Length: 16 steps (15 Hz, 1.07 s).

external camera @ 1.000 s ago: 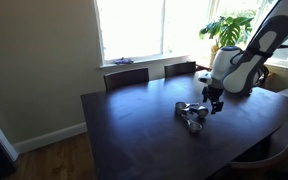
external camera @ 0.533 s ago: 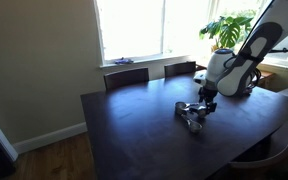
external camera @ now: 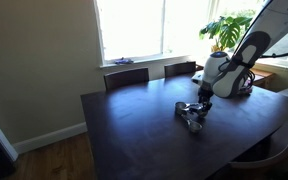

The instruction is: Stack the pots in order of size

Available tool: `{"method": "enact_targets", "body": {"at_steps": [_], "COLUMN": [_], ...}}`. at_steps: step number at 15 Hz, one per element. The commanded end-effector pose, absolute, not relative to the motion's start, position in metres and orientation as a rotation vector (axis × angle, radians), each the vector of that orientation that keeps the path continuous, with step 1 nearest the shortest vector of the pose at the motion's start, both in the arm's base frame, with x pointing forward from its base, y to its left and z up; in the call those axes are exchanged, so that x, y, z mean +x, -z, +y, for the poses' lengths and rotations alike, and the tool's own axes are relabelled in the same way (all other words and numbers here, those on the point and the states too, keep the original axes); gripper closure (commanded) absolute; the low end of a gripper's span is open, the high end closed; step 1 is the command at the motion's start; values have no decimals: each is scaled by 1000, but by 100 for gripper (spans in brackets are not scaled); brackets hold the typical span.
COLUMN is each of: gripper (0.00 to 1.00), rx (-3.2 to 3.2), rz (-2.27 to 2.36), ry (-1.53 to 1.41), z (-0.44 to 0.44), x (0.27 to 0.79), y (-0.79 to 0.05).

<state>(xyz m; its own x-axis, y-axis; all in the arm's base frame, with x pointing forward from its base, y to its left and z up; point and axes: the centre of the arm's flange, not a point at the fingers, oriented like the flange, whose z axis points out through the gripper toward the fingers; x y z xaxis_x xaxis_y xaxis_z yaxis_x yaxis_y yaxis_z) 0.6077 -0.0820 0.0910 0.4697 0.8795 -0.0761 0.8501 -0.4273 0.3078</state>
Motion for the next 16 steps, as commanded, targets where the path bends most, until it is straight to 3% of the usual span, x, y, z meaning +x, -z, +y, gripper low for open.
{"method": "enact_targets", "body": {"at_steps": [1, 6, 7, 9, 16], "gripper": [57, 73, 87, 96, 92], "rx": [2431, 2451, 2453, 2456, 2515], "rz": [1429, 1442, 1445, 1448, 1455], "ry": [-108, -78, -72, -64, -26], "z": [-83, -80, -79, -79, -92], "x": [610, 611, 611, 610, 609], "y": [-86, -73, -71, -70, -80]}}
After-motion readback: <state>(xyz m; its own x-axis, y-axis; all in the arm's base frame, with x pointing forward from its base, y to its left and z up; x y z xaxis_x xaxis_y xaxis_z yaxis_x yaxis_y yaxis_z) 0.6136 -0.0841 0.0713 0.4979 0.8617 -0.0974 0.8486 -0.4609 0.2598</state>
